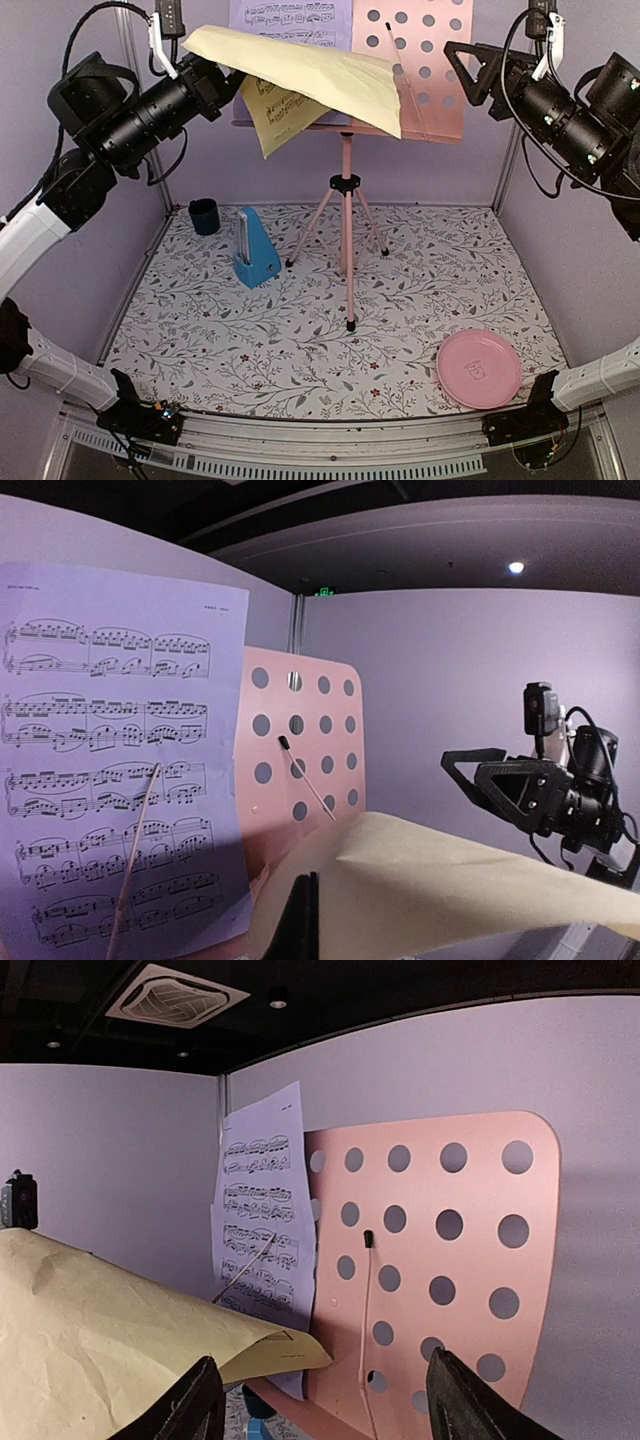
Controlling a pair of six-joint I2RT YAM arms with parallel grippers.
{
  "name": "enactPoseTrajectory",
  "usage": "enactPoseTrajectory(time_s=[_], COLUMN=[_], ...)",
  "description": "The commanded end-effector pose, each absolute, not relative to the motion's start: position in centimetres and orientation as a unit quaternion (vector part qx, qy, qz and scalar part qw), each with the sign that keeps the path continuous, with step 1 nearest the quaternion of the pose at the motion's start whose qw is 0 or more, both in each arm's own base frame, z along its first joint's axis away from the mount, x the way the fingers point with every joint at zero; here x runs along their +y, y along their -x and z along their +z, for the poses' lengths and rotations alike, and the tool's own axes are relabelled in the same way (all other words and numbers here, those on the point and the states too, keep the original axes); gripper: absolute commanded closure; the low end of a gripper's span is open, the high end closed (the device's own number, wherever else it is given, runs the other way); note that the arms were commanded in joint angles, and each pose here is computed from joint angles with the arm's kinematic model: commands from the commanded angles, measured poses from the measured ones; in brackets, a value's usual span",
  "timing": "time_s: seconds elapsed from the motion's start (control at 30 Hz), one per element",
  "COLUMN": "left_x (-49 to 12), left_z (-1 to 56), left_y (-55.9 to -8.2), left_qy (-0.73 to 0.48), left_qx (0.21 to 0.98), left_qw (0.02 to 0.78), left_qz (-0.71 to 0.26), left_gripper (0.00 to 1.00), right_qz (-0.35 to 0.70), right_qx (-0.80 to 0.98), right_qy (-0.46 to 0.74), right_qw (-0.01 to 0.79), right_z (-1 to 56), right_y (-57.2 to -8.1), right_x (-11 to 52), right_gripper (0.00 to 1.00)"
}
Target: Set up the instrument practice props
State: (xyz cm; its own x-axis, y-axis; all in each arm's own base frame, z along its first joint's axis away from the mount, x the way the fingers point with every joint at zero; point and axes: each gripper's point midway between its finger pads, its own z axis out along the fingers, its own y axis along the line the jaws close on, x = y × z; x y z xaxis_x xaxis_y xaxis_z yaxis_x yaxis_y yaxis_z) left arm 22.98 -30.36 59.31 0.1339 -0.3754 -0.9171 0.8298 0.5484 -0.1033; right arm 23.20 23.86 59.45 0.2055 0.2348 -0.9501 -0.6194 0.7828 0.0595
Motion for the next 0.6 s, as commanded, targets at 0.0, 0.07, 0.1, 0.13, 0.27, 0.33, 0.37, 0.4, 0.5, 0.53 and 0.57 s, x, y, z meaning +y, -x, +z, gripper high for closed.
enactPoseTrajectory(time_s=[0.0, 0.07, 0.1, 0.13, 0.27, 0.33, 0.37, 0.4, 0.5, 0.53, 0.57], left_x=[-30.0, -29.7, -29.6, -29.6, -29.4, -29.3, -29.4, -29.5, -29.7, -29.9, -30.2], left_z=[58.3, 58.0, 57.9, 57.8, 57.9, 57.7, 57.6, 57.7, 57.6, 57.5, 57.3], left_y=[-27.2, -28.7, -29.4, -29.8, -29.5, -29.2, -29.1, -28.9, -28.9, -28.9, -29.0], left_qy=[-0.177, -0.161, -0.153, -0.147, -0.149, -0.150, -0.149, -0.152, -0.153, -0.155, -0.157], left_qx=[0.581, 0.606, 0.617, 0.625, 0.628, 0.629, 0.629, 0.629, 0.633, 0.636, 0.638], left_qw=[0.685, 0.667, 0.658, 0.649, 0.632, 0.624, 0.620, 0.615, 0.603, 0.598, 0.594], left_qz=[-0.402, -0.403, -0.404, -0.408, -0.429, -0.440, -0.445, -0.451, -0.461, -0.463, -0.464], left_gripper=[1.00, 1.00, 1.00, 1.00, 1.00, 1.00, 1.00, 1.00, 1.00, 1.00, 1.00], right_qz=[0.213, 0.202, 0.196, 0.195, 0.199, 0.217, 0.225, 0.234, 0.269, 0.283, 0.292], right_qx=[0.585, 0.590, 0.592, 0.592, 0.586, 0.580, 0.578, 0.577, 0.564, 0.557, 0.551], right_qy=[0.118, 0.126, 0.132, 0.140, 0.183, 0.217, 0.232, 0.245, 0.289, 0.300, 0.308], right_qw=[0.774, 0.772, 0.770, 0.770, 0.764, 0.755, 0.749, 0.743, 0.726, 0.721, 0.719], right_z=[60.2, 60.2, 60.1, 60.0, 59.2, 58.4, 57.9, 57.6, 56.9, 57.1, 57.3], right_y=[-26.3, -27.0, -27.3, -27.4, -26.9, -26.2, -26.0, -25.7, -24.6, -24.3, -24.1], right_x=[23.2, 24.0, 24.5, 24.8, 26.1, 27.3, 27.9, 28.4, 30.4, 31.0, 31.6], right_gripper=[0.29, 0.29, 0.30, 0.33, 0.49, 0.55, 0.58, 0.61, 0.68, 0.69, 0.71])
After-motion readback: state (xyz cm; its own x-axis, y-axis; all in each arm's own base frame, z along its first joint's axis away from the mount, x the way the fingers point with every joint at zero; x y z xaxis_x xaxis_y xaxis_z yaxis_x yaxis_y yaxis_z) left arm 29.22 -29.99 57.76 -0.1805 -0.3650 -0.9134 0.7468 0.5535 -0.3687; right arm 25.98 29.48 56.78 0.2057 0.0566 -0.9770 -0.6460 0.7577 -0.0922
